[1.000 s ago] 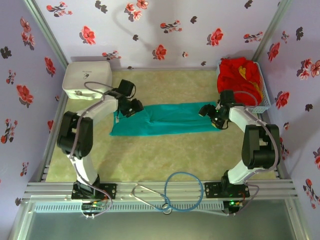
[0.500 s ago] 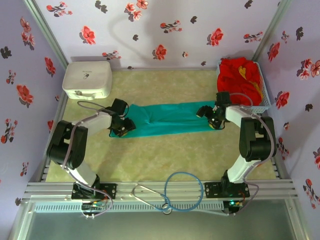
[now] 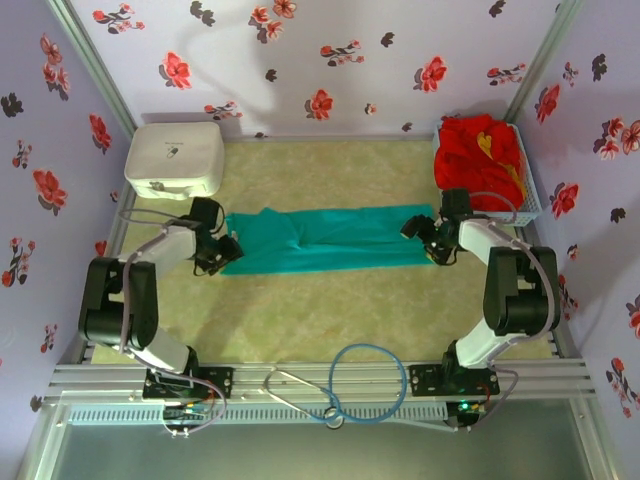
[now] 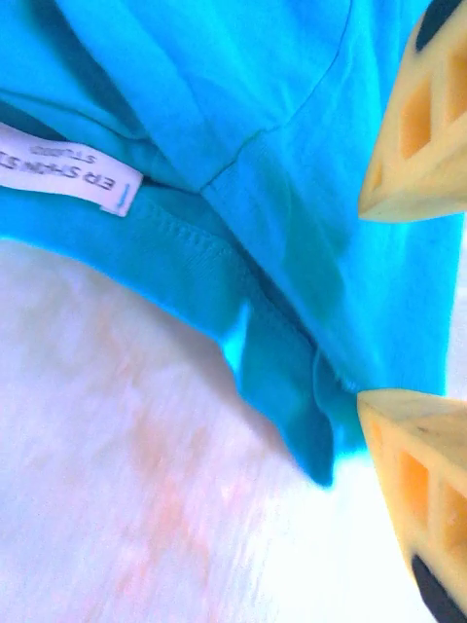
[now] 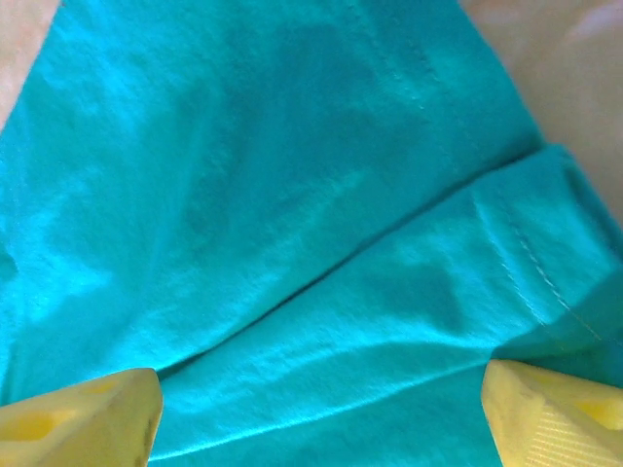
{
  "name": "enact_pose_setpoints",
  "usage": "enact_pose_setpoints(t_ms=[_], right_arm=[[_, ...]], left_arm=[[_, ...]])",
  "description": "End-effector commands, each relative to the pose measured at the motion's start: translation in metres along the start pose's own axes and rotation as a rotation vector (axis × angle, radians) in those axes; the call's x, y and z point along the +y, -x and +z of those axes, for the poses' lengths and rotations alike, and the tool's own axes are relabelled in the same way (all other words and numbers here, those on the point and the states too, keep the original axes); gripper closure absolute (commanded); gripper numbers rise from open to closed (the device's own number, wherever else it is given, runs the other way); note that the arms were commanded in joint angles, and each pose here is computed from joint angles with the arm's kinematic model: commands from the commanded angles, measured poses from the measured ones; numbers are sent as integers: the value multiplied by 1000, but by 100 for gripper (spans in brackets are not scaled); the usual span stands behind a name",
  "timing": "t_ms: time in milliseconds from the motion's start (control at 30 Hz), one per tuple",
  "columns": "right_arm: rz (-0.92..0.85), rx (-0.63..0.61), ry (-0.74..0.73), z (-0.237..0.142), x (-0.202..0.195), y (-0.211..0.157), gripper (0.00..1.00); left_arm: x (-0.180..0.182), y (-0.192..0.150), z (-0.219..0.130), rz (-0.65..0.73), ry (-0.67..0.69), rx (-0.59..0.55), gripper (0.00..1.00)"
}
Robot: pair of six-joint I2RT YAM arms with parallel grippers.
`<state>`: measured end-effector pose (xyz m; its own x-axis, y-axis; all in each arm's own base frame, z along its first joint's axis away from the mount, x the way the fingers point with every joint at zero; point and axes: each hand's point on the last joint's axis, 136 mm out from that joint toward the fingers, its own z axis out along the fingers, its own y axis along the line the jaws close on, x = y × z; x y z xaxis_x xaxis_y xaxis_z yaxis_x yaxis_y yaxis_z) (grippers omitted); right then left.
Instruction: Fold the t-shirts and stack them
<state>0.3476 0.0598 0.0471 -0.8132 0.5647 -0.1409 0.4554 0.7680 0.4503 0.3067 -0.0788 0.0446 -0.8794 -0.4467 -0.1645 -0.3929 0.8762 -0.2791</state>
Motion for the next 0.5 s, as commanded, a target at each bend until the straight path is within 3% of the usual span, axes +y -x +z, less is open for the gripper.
enact_pose_setpoints(t_ms=[0,167,467], right_arm=[[-101,-73,-42,-20,21,17,14],[-181,-117,-75,-15,43,40,14],[-187,-58,-181,36,31,55,26]], left_arm=[[-21,15,-37,72,-52,-63,49],[-56,12,-45,126,-127,-85,46],[-68,-12,2,108,-83,20,48]])
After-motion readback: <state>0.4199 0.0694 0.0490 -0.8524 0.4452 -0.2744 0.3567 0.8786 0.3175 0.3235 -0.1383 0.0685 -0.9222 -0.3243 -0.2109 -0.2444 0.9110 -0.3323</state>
